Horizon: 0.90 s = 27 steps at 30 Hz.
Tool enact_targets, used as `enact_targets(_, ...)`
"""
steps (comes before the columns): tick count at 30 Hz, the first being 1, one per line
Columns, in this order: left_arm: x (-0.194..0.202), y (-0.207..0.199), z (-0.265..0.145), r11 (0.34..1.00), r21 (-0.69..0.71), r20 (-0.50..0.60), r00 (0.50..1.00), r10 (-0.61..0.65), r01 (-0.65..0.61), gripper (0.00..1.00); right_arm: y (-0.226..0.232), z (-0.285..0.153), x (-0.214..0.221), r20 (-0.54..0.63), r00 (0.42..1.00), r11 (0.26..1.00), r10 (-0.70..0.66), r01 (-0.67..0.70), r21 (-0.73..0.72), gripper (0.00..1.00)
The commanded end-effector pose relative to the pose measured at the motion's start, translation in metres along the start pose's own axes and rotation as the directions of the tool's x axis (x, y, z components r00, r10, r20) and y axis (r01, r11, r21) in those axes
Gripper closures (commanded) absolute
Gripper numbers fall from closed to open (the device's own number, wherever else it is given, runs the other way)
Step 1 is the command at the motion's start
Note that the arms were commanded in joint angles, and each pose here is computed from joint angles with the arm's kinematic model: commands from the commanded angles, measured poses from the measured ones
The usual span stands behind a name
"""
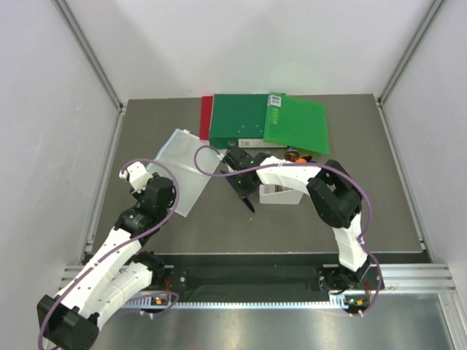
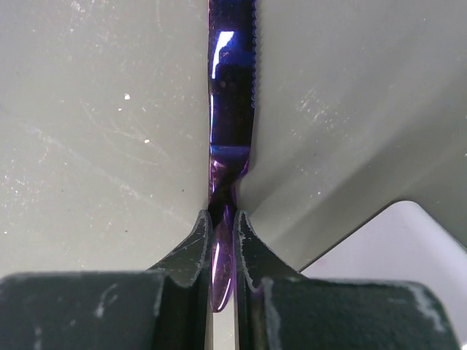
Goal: Sort the eating utensils into containers
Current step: Pick up the knife at the center of the board.
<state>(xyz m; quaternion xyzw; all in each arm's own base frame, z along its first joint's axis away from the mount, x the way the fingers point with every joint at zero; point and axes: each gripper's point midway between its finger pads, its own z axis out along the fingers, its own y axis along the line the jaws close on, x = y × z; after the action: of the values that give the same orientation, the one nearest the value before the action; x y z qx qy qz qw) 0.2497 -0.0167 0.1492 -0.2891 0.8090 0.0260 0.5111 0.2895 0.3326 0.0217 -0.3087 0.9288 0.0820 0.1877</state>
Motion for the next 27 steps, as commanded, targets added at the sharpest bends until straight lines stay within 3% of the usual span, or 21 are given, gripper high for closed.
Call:
enact_targets(1,-0.004,-0.002,0.001,1.0,0.011,0.02,1.0,-0.005,0.005,0.49,-0.005,0.021,0.023,-0.062,0.998,1.0,0.003,-0.002,0.014,1.0)
enact_targets(15,-0.004,-0.002,0.001,1.0,0.013,0.019,1.0,-0.007,0.006,0.49,0.0,-0.025,-0.024,0.123,0.992,1.0,0.015,-0.014,-0.008,1.0)
enact_targets(27,-0.005,-0.003,0.001,1.0,0.014,0.019,1.0,-0.006,0.006,0.49,0.003,-0.036,-0.031,0.171,0.985,1.0,0.012,-0.008,-0.022,1.0)
